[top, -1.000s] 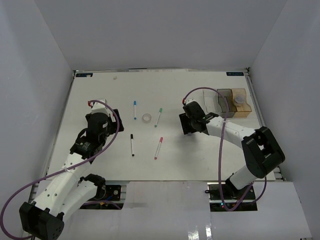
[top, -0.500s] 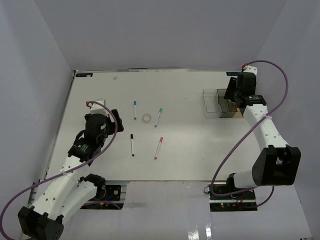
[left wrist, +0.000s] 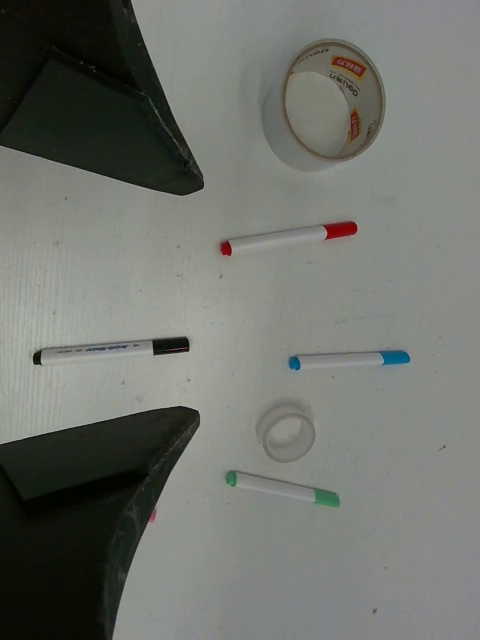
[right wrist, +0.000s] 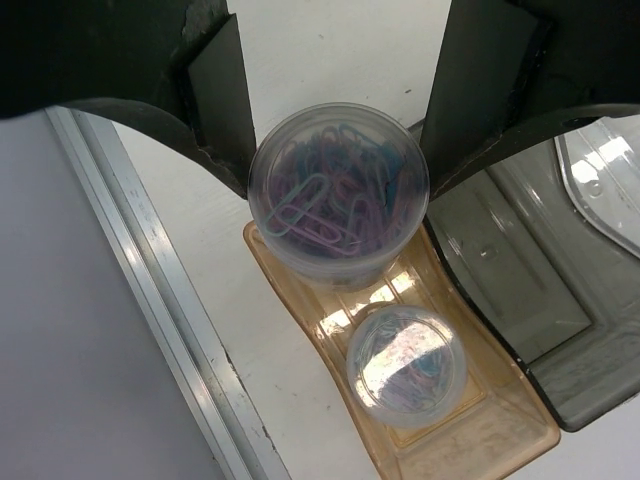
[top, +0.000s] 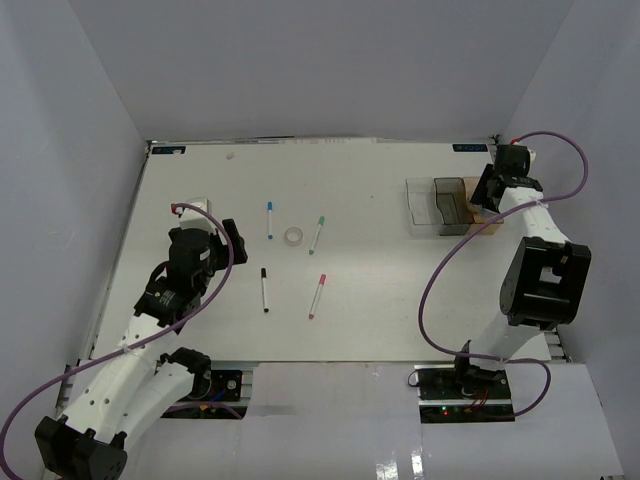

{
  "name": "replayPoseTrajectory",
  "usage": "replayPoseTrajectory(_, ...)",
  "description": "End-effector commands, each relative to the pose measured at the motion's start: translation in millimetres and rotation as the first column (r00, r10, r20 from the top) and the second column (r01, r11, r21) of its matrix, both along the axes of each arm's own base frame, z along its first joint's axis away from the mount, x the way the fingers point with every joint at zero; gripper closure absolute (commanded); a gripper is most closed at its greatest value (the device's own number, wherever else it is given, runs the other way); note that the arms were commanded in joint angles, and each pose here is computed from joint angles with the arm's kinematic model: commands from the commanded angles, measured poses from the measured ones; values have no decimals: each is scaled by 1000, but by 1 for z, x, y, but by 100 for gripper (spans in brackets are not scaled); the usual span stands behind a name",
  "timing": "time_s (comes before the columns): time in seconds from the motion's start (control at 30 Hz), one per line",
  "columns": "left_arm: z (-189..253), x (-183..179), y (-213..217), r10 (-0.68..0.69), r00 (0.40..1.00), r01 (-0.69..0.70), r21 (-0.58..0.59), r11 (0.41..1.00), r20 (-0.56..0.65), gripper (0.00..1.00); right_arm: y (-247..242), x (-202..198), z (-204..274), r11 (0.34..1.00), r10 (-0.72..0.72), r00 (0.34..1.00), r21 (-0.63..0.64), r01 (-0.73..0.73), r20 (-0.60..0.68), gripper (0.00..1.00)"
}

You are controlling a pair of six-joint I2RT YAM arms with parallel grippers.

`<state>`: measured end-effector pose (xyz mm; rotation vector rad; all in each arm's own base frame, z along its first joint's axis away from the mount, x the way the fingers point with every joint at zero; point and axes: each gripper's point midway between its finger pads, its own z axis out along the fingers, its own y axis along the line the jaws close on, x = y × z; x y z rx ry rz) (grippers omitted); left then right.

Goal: Sort the stationery into containers
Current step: Place the stationery in the storage box.

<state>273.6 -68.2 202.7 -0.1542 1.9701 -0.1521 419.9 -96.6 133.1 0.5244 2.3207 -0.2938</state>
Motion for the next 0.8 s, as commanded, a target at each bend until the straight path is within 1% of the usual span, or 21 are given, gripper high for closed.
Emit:
replayPoseTrajectory(0.0, 6, 0, -2, -4, 1000, 4, -17, 1000, 21, 2, -8, 22, 20, 1000, -19, 997, -5, 20, 74, 51)
replayPoseTrajectory(0.27, 4, 1, -2, -4, 1000, 5, -13, 1000, 17, 2, -17, 33, 3, 1000, -19, 998, 7, 18, 56, 51)
replayPoseTrajectory(0.57, 4, 1, -2, -4, 1000, 5, -13, 1000, 17, 2, -20, 37, -14, 1000, -19, 1000, 9, 19, 16, 50)
replayPoseTrajectory(0.6, 4, 1, -2, -4, 1000, 5, -13, 1000, 17, 2, -19, 36, -17, 1000, -18, 1000, 10, 18, 9, 50)
replayPoseTrajectory(0.7, 4, 1, -2, -4, 1000, 5, -13, 1000, 17, 2, -21, 36, -22, 1000, -22, 1000, 7, 22, -5, 43)
replayPoseTrajectory(0.73, 3, 1, -3, -7, 1000, 7, -13, 1000, 15, 2, -21, 36, -24, 1000, -22, 1000, 7, 22, -9, 39)
replayPoseTrajectory(0.77, 4, 1, -2, -5, 1000, 5, -12, 1000, 19, 2, -21, 36, -26, 1000, -21, 1000, 7, 21, -14, 38)
